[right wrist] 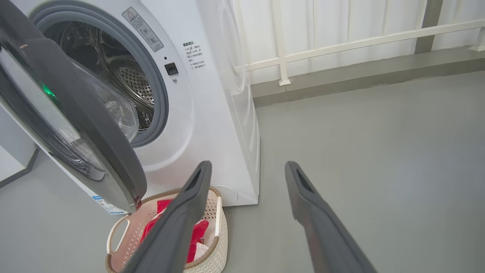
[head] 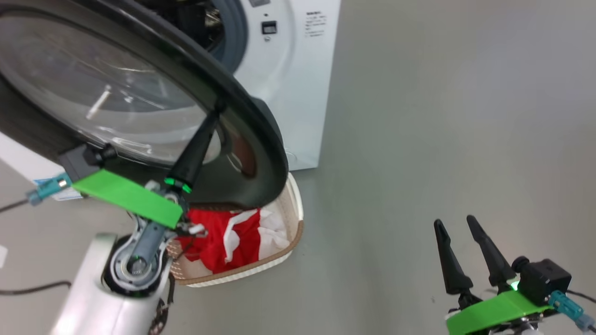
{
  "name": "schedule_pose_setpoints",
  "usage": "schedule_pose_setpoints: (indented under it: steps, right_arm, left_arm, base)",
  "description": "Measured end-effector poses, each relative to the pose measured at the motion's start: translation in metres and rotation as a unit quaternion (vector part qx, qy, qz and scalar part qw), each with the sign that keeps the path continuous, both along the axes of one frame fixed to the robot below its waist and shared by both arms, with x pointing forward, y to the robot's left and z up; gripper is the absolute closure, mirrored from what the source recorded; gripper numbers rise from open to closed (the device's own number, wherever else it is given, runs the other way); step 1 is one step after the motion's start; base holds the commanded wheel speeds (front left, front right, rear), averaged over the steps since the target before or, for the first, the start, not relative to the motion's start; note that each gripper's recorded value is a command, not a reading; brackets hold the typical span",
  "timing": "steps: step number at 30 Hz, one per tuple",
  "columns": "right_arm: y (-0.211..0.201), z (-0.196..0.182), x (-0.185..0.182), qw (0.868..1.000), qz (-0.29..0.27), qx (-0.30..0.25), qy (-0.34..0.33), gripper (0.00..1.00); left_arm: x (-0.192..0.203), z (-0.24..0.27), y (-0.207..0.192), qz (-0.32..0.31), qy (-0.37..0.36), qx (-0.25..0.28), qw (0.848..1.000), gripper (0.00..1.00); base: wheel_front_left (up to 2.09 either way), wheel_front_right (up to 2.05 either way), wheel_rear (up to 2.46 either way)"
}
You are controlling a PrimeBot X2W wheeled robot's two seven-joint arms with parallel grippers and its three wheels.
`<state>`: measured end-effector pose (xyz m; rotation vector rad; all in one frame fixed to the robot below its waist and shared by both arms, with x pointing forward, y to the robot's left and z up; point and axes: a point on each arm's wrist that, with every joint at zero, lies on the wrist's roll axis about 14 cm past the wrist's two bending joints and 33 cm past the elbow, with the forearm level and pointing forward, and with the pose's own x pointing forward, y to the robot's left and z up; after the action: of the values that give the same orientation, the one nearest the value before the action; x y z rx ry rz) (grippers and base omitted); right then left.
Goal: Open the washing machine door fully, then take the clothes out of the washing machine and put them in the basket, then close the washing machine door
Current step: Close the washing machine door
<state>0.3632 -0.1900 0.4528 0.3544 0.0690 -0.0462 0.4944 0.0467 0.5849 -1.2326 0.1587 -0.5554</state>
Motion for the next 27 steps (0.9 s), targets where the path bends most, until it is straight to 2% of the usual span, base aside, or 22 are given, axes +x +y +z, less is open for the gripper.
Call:
schedule_pose_setpoints:
  steps: [10, 20, 27]
  right_arm:
    - [-0.021, -0.001, -0.003, 0.999, -0.036, 0.01, 0.002, 0.0]
    - [-0.031, 0.0, -0.005, 0.999, -0.053, 0.008, 0.003, 0.0]
    - [-0.032, 0.001, -0.005, 0.998, -0.054, 0.007, 0.001, 0.0]
  left_arm:
    - [0.046, 0.002, -0.016, 0.02, -0.014, 0.014, 1.0, 1.0]
    - [0.073, 0.004, -0.026, 0.033, -0.021, 0.019, 0.999, 1.0]
    - [0.075, 0.005, -0.027, 0.036, -0.024, 0.026, 0.999, 1.0]
  base:
    - [0.0, 0.0, 0.0]
    - [0.0, 0.0, 0.0]
    - [0.0, 0.0, 0.0]
